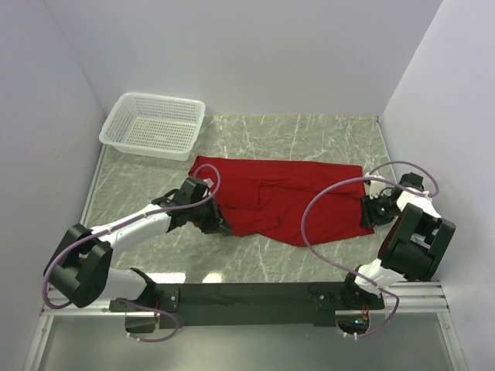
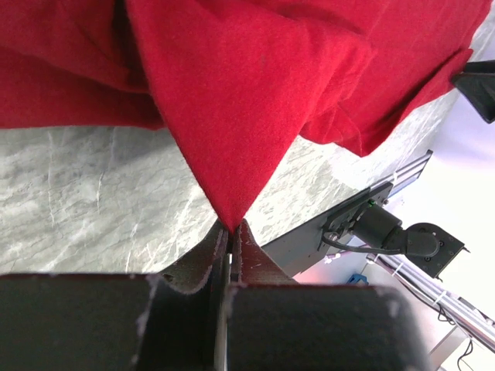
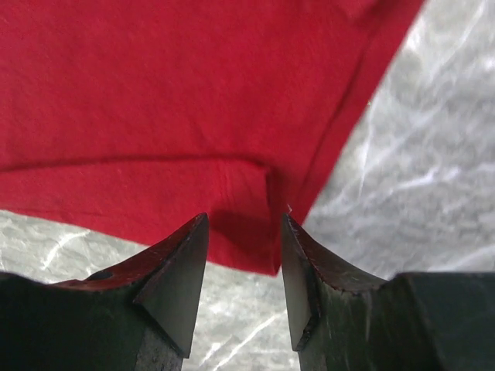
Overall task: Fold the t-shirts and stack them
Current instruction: Fold the tshirt
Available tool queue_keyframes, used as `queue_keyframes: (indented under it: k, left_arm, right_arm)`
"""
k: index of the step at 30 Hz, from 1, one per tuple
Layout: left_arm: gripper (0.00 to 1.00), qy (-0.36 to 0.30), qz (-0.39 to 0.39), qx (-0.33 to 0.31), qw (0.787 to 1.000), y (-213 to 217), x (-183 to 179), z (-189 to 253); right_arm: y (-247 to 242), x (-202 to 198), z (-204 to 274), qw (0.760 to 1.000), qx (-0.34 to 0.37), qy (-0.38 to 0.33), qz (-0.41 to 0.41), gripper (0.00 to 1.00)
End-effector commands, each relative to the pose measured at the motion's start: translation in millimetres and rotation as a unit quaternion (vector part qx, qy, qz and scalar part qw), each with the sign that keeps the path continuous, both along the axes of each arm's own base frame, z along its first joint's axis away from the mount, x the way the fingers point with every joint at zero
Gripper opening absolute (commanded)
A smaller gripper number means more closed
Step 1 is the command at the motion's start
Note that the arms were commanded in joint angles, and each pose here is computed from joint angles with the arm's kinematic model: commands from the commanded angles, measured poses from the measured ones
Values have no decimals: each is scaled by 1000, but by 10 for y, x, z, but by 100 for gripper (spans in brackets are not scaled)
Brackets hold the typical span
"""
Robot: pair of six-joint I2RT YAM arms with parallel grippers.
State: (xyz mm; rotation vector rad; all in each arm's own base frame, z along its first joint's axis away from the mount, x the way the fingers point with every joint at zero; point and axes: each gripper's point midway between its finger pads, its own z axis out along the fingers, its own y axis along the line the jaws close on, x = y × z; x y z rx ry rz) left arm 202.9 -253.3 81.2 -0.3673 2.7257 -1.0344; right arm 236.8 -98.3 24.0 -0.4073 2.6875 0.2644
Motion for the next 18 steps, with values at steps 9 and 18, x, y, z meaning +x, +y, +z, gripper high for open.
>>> queue_keyframes:
  k: [9, 18]
  left_arm:
    - [1, 10, 11, 7, 1000, -51, 121, 128]
    - [1, 19, 3, 17, 1000, -49, 108, 56]
  right_arm:
    - [-5, 495, 351, 996, -46, -82, -2, 49]
    - [5, 466, 204, 998, -38, -55, 3, 47]
